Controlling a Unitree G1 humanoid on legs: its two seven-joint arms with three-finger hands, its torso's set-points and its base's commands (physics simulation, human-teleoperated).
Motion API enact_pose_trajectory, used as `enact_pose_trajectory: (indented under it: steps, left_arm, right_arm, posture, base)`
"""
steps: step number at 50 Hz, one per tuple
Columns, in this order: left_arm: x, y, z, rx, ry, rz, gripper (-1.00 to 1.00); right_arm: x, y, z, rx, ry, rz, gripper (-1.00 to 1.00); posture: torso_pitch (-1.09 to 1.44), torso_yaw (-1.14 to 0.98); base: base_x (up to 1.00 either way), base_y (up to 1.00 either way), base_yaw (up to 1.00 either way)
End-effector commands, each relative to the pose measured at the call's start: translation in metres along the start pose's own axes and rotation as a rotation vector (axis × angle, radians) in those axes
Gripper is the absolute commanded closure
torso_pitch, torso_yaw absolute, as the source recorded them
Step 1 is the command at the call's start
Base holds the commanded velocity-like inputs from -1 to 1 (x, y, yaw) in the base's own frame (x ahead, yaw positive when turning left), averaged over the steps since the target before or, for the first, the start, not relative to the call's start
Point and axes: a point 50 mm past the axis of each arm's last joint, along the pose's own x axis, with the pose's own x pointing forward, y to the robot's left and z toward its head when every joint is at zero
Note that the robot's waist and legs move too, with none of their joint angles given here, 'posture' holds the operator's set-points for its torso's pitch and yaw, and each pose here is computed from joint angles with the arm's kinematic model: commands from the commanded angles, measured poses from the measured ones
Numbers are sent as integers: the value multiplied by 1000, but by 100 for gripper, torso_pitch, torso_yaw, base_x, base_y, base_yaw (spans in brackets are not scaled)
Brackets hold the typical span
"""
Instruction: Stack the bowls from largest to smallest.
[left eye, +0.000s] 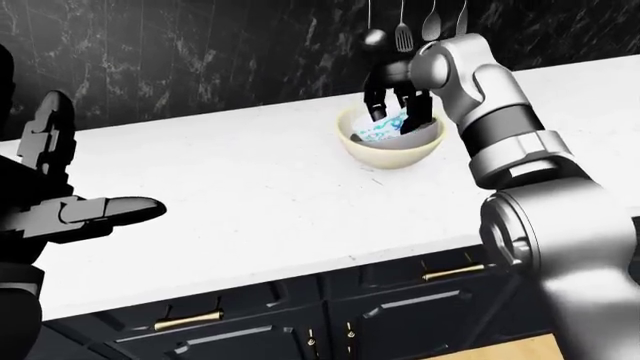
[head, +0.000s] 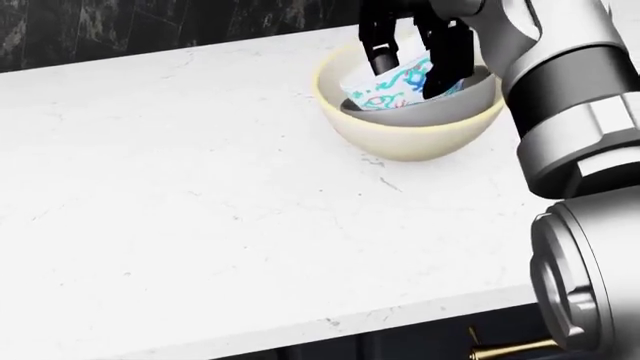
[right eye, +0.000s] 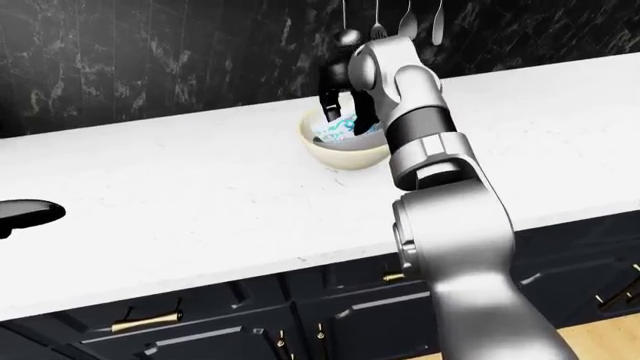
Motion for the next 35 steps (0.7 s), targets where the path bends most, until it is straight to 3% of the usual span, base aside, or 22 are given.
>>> enact_pose_trajectory:
  steps: [1, 4, 6, 11, 35]
  left_arm:
    - [0, 1, 10, 12, -62, 4, -100]
    - [0, 0, 9, 13, -60, 4, -100]
    - [1, 0, 9, 12, -60, 3, -100]
    - [1, 0, 10, 12, -60, 5, -100]
    - [2, -2, 10, 10, -62, 2, -100]
  right_arm:
    - [-12, -23, 2, -21, 2, -114, 55]
    - [-11, -20, 0, -24, 10, -122, 53]
    - [-11, -21, -1, -26, 13, -124, 35]
    - [-13, -23, -2, -26, 17, -123, 19]
    - [-25, -38, -1, -34, 5, -158, 1]
  posture:
    - [-24, 0]
    - [-24, 0]
    - [-24, 0]
    - [-24, 0]
    - [-24, 0]
  base:
    - [0, 0, 0]
    - [0, 0, 0]
    - [0, 0, 0]
    - [0, 0, 0]
    - [0, 0, 0]
